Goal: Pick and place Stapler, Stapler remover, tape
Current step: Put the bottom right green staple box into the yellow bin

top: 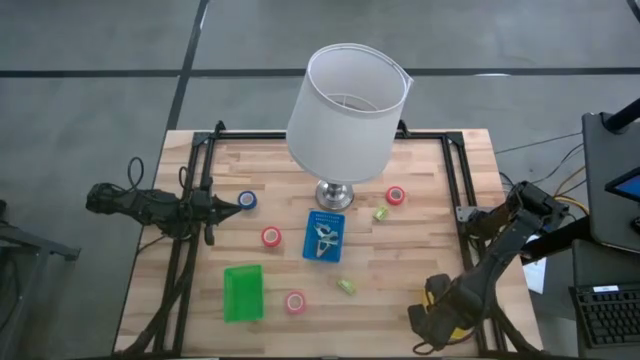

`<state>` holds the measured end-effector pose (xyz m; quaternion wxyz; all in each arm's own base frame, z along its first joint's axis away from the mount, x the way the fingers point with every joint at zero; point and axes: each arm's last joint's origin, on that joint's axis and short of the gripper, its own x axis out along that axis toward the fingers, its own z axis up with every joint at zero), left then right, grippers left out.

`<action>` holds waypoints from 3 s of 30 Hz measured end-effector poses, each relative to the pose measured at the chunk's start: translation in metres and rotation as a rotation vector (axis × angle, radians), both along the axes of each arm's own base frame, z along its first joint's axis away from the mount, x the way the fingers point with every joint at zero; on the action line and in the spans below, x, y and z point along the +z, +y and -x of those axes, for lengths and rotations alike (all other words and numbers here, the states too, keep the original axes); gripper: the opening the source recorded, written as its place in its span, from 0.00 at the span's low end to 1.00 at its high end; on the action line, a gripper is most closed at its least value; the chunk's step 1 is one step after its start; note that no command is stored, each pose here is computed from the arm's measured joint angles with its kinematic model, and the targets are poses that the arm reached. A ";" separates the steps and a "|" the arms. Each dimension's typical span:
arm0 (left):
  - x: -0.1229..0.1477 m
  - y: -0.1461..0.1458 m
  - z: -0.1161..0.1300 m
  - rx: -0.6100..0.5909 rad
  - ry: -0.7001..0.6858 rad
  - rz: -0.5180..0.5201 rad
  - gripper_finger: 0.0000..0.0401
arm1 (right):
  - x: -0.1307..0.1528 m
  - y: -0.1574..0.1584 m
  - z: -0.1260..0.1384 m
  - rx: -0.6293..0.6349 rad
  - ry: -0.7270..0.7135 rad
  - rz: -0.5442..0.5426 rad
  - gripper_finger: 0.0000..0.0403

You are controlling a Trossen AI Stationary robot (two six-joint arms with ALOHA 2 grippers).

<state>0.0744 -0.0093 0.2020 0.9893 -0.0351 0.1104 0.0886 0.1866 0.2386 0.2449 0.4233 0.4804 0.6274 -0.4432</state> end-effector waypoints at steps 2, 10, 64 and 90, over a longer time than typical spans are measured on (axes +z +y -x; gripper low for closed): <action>0.000 0.000 0.000 0.000 0.000 0.000 0.06 | -0.003 0.001 -0.001 0.000 -0.009 -0.010 0.28; 0.000 0.000 0.000 0.000 0.000 0.000 0.06 | -0.008 0.001 0.001 -0.002 -0.006 -0.008 0.29; 0.000 0.000 0.000 0.000 0.000 0.000 0.06 | -0.065 -0.002 0.016 0.020 0.016 -0.062 0.28; 0.000 0.000 0.000 0.000 0.000 0.000 0.06 | -0.074 -0.005 0.020 0.079 0.037 -0.093 0.43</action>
